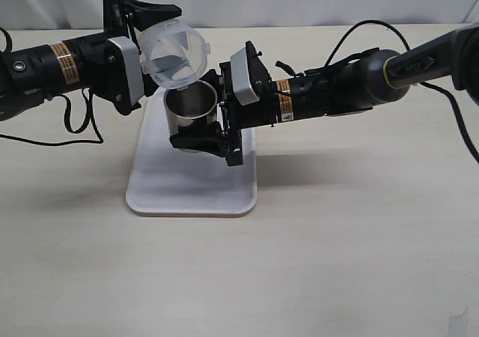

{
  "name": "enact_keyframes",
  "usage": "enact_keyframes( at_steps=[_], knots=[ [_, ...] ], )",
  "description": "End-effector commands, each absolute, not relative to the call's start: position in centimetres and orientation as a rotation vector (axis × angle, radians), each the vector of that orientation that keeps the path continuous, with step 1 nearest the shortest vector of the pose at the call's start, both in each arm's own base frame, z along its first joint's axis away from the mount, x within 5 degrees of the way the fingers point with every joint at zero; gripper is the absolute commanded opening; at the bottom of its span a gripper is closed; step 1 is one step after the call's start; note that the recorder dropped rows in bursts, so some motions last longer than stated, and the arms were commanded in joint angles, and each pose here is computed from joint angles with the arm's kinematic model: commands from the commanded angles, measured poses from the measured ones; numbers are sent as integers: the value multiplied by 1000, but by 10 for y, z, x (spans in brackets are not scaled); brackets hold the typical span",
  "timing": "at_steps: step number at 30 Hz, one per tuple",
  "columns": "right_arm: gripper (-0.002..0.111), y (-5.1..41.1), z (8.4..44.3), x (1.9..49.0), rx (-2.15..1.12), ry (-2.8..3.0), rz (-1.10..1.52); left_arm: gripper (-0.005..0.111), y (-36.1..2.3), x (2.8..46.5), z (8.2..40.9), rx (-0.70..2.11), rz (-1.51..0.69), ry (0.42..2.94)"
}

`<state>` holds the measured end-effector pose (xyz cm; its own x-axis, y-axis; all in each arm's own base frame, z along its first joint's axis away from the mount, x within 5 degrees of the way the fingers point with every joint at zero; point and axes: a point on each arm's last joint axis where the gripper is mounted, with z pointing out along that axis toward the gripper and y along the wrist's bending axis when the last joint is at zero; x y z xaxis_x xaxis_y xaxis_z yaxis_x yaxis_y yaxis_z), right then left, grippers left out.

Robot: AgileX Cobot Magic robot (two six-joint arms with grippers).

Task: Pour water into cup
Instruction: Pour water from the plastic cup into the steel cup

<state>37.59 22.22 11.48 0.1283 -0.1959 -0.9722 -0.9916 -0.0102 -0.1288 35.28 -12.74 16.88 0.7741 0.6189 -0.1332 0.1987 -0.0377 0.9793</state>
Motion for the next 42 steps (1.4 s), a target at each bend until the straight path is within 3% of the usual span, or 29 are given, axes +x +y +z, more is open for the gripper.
enact_keyframes(
  at_steps=[1,42],
  knots=[
    [4,223,121,376,-1393,1220,1030,0,-129,354,176,1572,404,618],
    [4,223,120,378,-1381,1241,1009,0,-133,350,182,1605,579,333]
  ],
)
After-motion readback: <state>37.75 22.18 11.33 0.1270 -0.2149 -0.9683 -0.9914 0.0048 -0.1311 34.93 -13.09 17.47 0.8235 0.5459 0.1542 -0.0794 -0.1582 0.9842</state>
